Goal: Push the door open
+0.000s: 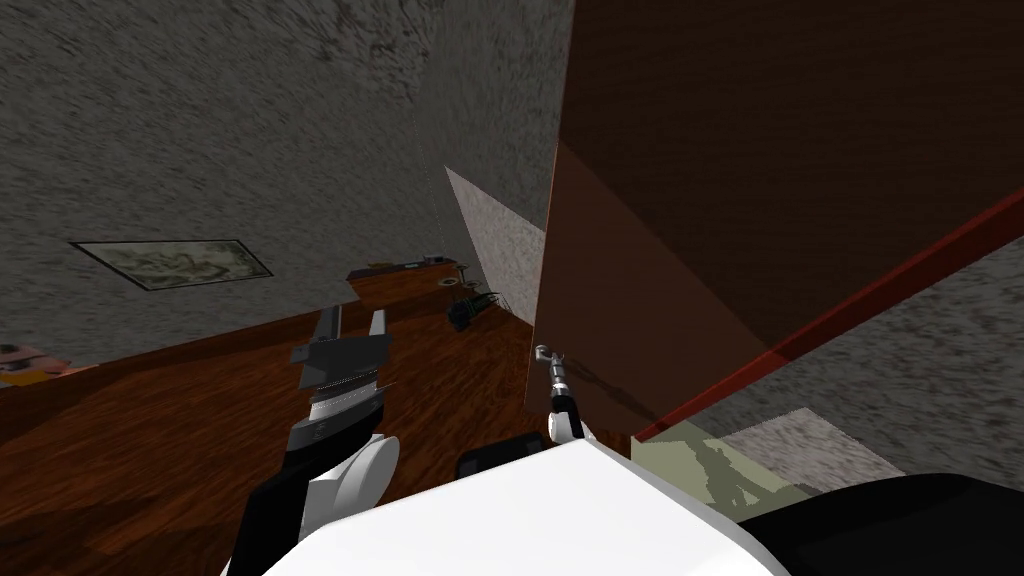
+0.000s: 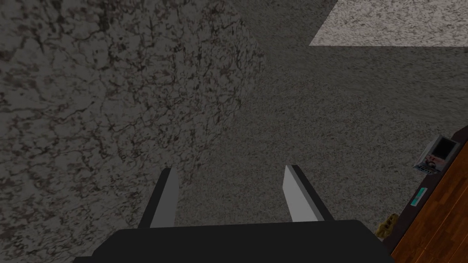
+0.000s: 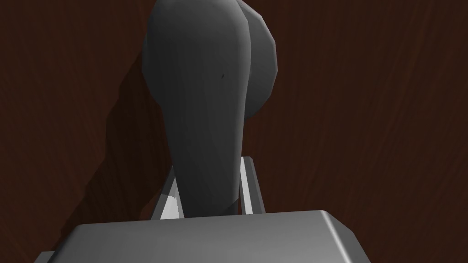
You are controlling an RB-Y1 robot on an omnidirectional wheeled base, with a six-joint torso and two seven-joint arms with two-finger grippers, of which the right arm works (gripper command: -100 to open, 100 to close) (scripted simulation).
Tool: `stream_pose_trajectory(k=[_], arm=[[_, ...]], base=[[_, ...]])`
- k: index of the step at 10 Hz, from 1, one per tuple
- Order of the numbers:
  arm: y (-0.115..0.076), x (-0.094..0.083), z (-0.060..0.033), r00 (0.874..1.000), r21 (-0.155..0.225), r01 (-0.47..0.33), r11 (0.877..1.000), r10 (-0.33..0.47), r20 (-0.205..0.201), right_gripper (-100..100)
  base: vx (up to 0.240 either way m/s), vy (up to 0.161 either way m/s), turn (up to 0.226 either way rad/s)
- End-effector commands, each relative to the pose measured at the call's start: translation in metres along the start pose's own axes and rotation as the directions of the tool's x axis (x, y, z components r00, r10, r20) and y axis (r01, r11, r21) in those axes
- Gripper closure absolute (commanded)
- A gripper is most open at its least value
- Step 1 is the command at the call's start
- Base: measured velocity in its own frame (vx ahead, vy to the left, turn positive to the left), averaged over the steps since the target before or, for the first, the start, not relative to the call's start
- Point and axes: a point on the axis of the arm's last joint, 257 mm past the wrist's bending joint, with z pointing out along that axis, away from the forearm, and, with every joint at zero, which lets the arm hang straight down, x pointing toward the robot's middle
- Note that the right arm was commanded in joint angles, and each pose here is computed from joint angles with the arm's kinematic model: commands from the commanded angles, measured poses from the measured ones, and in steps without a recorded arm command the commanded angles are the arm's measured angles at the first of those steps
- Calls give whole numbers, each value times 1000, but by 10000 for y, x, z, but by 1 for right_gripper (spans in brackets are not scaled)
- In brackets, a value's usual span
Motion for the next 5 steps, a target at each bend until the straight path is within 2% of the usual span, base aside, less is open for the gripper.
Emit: stream_pose_trajectory(k=[1, 2, 3, 5], arm=[[0, 44, -24, 999, 1, -27, 1000, 27, 22, 100], [11, -23, -12, 1000, -2, -13, 1000, 13, 20, 100], [40, -275, 29, 999, -11, 12, 1000, -11, 51, 100], [55, -439, 48, 997, -15, 24, 1000, -23, 75, 100]], base=[[183, 93, -89], [70, 35, -53], [133, 25, -23], [204, 50, -58]])
